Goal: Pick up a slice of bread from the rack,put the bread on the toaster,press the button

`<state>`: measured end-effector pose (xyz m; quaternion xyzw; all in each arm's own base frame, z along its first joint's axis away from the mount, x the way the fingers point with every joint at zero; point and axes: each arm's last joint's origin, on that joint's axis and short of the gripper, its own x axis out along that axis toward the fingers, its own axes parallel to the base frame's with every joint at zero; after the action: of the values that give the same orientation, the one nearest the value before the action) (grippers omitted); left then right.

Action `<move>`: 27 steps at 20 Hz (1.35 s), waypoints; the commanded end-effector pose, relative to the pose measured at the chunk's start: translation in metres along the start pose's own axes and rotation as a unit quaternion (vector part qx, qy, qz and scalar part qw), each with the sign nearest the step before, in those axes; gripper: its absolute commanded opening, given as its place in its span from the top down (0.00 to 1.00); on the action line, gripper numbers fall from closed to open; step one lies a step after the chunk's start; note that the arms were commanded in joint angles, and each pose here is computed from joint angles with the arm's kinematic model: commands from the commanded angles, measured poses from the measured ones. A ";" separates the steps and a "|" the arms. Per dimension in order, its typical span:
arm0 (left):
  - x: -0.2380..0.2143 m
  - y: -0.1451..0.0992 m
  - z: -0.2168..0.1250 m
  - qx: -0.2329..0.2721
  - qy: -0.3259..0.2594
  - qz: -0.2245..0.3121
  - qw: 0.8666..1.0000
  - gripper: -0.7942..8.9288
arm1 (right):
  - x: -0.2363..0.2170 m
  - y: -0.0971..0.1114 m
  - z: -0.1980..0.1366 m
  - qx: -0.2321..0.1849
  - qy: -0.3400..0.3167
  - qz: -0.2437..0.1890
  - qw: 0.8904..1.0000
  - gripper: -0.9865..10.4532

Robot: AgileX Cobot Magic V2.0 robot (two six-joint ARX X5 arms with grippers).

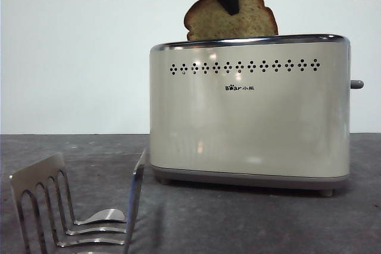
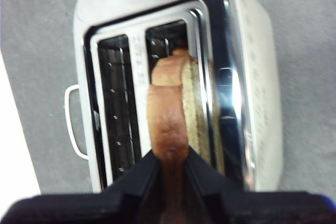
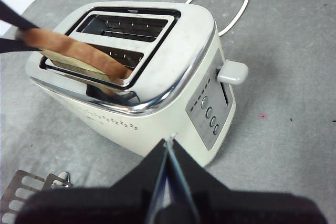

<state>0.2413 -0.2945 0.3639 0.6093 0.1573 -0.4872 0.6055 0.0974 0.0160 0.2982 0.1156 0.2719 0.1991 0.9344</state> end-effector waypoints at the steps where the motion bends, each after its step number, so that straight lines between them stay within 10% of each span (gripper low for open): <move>1: 0.019 -0.004 0.007 0.008 0.002 -0.012 1.000 0.93 | -0.002 0.001 0.001 -0.001 -0.005 0.002 1.000 0.91; 11: 0.027 -0.009 0.016 0.006 -0.004 -0.020 1.000 0.92 | -0.002 0.001 -0.001 0.002 0.006 0.000 1.000 0.91; 16: 0.019 -0.006 0.018 -0.013 -0.012 0.002 1.000 0.69 | -0.002 0.001 -0.002 0.004 0.011 -0.001 1.000 0.91; 27: -0.030 0.001 0.013 -0.075 -0.048 0.058 0.994 0.56 | -0.002 -0.002 -0.002 -0.001 0.008 -0.037 0.999 0.91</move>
<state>0.2263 -0.2980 0.3852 0.5634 0.1269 -0.4688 0.6684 0.0961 0.0141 0.2945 0.1063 0.2899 0.1647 0.9368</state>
